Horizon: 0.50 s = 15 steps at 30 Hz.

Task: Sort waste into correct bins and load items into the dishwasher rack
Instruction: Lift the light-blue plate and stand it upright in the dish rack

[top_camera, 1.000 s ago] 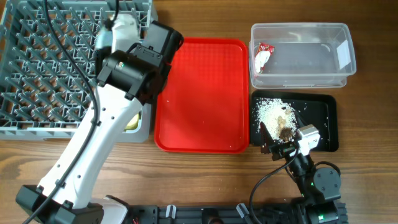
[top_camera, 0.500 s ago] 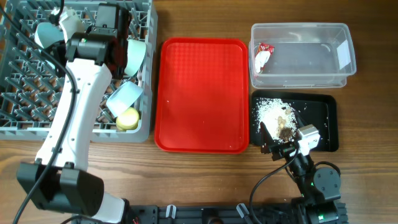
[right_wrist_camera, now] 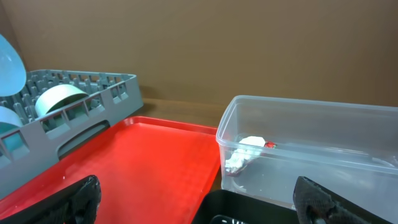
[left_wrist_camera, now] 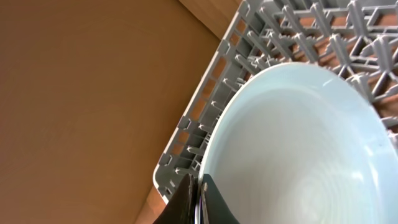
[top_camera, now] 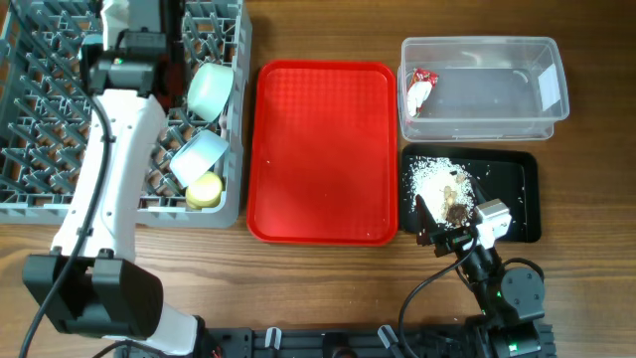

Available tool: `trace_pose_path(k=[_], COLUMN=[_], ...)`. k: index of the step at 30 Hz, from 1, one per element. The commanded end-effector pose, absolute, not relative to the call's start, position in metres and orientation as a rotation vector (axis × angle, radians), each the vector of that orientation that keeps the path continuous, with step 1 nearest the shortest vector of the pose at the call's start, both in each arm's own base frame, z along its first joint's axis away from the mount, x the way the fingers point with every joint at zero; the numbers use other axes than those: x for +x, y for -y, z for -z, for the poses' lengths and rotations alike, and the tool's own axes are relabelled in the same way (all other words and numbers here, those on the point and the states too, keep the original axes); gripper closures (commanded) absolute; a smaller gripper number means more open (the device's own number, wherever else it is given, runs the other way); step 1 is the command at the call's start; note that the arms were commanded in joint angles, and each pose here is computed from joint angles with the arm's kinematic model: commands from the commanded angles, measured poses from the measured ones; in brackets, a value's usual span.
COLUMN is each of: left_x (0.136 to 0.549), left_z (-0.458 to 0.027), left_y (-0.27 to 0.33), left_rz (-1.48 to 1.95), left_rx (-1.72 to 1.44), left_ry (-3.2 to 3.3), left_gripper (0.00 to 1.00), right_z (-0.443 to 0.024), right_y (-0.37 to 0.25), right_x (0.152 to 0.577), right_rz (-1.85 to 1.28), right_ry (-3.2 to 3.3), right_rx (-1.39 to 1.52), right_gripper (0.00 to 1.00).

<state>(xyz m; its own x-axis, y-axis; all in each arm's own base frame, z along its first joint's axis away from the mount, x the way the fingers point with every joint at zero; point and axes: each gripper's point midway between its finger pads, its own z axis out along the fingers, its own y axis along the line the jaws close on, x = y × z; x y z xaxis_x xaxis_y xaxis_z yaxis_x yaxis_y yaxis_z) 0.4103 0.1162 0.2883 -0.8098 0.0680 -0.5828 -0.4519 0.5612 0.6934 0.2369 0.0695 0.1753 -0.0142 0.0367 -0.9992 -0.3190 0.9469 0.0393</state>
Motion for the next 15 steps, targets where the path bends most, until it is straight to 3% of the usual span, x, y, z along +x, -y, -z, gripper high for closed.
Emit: trace_pose_path(k=[1, 7, 15], left_x=[0.415, 0.420, 0.380], left_z=[-0.276, -0.274, -0.263], left_y=[-0.122, -0.118, -0.128], left_rz=[-1.168, -1.111, -1.123], left_rx=[-0.247, -0.263, -0.631], left_ry=[-2.306, -2.300, -2.252], left_gripper=[0.96, 0.96, 0.96], right_z=[-0.178, -0.177, -0.177], right_y=[-0.070, -0.070, -0.070], right_x=[0.236, 0.236, 0.236], right_rz=[-0.280, -0.281, -0.280], right_ry=[-1.548, -1.551, -1.551], right_rx=[-0.239, -0.239, -0.239], right_gripper=[0.00, 0.00, 0.00])
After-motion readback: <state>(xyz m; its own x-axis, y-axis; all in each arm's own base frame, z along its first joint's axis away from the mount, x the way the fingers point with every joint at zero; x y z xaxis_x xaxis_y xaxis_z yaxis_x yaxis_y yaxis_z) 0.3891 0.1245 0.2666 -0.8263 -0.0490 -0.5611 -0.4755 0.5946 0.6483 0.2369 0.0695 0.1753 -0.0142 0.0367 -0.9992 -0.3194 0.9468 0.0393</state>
